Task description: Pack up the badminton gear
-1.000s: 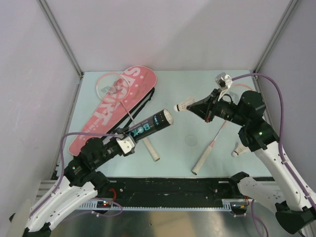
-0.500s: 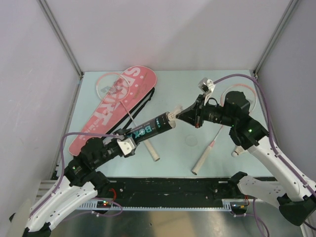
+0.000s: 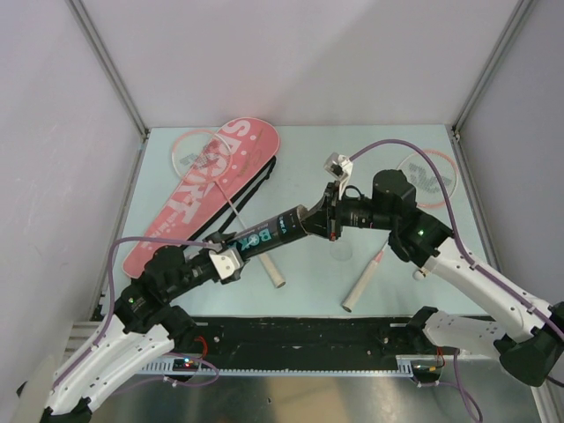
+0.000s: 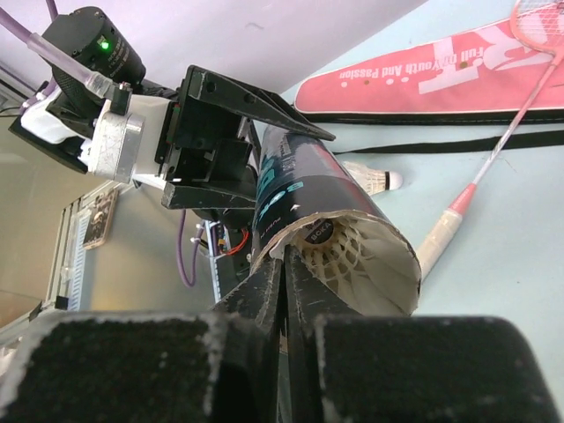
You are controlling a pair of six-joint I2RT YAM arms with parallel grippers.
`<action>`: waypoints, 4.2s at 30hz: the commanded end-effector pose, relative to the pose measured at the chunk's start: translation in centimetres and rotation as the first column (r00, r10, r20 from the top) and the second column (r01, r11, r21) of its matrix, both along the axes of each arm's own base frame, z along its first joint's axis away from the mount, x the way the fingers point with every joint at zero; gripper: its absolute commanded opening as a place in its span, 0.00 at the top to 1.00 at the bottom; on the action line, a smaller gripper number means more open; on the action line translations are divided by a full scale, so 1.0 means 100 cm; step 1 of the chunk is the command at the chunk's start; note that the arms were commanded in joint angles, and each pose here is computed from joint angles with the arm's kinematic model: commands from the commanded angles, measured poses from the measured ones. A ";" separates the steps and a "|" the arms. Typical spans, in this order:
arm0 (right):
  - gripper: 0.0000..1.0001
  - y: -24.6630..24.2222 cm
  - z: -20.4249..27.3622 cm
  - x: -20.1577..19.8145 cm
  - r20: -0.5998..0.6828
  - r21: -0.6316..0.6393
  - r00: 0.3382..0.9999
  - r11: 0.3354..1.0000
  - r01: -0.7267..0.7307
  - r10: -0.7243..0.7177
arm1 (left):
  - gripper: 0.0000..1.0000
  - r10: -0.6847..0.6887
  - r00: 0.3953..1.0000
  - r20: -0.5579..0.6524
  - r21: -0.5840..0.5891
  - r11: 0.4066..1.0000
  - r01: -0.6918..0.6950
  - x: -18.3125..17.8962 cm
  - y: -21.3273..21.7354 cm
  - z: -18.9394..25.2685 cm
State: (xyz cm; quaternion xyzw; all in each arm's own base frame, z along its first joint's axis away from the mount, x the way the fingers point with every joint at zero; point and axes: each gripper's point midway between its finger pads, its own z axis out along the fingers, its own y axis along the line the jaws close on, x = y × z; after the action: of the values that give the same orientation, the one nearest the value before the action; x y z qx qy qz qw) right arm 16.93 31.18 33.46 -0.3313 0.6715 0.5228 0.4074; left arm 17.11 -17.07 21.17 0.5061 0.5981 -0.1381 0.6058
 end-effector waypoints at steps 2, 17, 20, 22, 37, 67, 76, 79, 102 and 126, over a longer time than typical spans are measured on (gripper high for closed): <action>0.93 0.015 0.000 -0.006 -0.020 0.026 0.999 0.999 -0.043 0.044 | 1.00 -0.038 0.993 0.108 -0.103 0.994 0.049 -0.004 -0.007 0.047; 0.41 -0.018 0.049 -0.015 -0.051 0.156 0.998 0.986 0.051 -0.044 | 1.00 0.031 0.993 0.111 -0.097 0.995 -0.021 0.005 0.002 0.044; 0.37 -0.027 0.060 -0.016 -0.040 0.189 0.998 0.980 0.061 -0.054 | 1.00 0.042 0.993 0.109 -0.098 0.995 -0.032 0.006 0.003 0.044; 0.35 -0.032 0.065 -0.015 -0.036 0.203 0.997 0.977 0.072 -0.066 | 1.00 0.048 0.993 0.111 -0.099 0.994 -0.037 0.007 0.004 0.045; 0.34 -0.052 -0.015 0.059 -0.183 0.038 0.863 0.874 0.484 -0.470 | 1.00 0.445 0.879 0.172 -0.204 0.889 -0.410 0.037 0.070 0.091; 0.34 0.194 -0.199 0.044 0.131 -0.207 0.823 0.797 0.567 -0.552 | 1.00 0.816 0.558 0.151 -0.410 0.565 -0.716 0.028 0.169 0.159; 0.33 0.218 -0.232 0.020 0.167 -0.224 0.835 0.804 0.551 -0.525 | 1.00 0.807 0.574 0.138 -0.409 0.574 -0.710 0.029 0.165 0.147; 0.32 0.222 -0.239 0.020 0.179 -0.235 0.826 0.792 0.564 -0.535 | 1.00 0.806 0.576 0.138 -0.405 0.577 -0.710 0.030 0.164 0.146; 1.00 0.206 -0.226 0.045 0.195 -0.257 0.798 0.756 0.603 -0.570 | 1.00 0.787 0.597 0.156 -0.375 0.606 -0.701 0.033 0.157 0.134; 1.00 -0.065 0.018 0.049 0.007 -0.033 0.950 0.949 0.313 -0.313 | 1.00 0.110 0.921 0.373 -0.044 0.994 -0.101 0.006 0.035 0.070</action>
State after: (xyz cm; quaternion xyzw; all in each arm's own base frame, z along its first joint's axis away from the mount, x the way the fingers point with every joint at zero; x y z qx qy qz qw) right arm 26.99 27.81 33.39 -0.1650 0.7448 0.3853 0.5192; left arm 18.84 -11.02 27.34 0.4208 0.5535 0.0154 0.7186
